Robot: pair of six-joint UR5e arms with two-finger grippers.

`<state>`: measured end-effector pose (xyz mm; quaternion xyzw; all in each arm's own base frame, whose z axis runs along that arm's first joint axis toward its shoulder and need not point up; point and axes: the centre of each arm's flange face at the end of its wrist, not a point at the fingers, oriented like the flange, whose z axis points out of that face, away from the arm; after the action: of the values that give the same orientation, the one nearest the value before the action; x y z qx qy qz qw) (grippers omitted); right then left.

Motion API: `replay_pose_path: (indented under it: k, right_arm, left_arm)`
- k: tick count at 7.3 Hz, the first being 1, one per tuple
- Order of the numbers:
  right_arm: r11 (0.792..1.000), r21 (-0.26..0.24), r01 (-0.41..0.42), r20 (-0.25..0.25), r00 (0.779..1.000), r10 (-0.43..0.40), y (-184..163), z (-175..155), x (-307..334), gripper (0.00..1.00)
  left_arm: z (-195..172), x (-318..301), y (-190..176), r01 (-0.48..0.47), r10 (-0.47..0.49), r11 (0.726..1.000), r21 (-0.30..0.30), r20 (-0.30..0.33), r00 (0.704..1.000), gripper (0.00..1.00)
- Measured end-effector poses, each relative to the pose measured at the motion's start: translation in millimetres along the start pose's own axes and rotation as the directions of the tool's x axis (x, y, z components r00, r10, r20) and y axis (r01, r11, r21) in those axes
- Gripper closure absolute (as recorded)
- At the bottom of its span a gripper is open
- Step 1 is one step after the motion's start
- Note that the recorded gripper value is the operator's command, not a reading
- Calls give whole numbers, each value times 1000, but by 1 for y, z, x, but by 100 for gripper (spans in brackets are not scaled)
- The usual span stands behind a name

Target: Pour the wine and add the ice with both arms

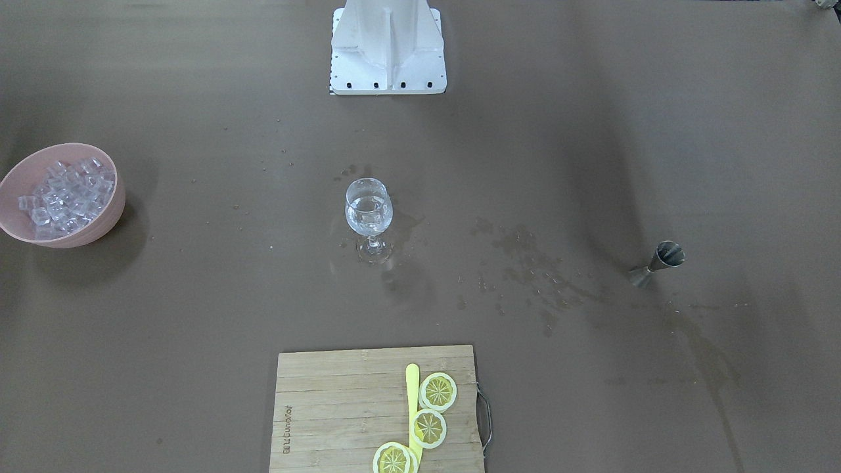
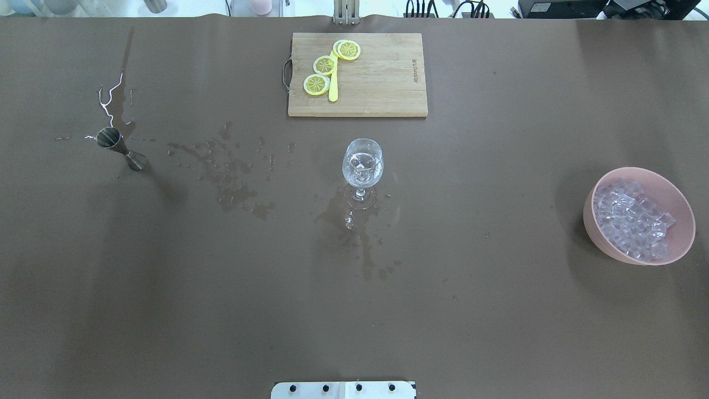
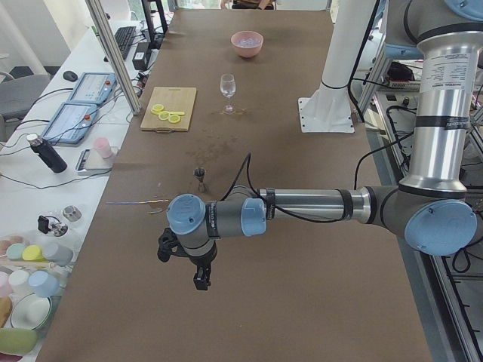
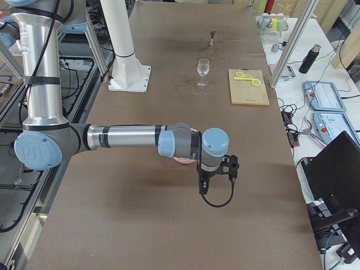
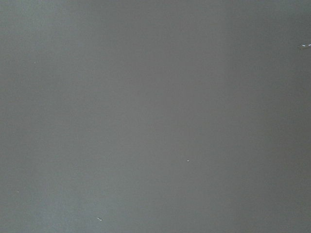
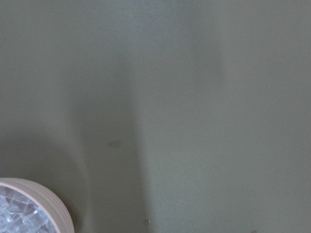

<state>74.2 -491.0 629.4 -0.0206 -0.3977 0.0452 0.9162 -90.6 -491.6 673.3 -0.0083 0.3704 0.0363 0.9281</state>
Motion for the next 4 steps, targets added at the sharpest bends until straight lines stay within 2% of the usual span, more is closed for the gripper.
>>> replay_pose_path:
  k: [4]
  right_arm:
    - [1000,5,5,-5,1000,-5,-3,-3,-3,0]
  left_arm:
    - [-1,1,-1,-1,1,1000,2,-1,1000,2]
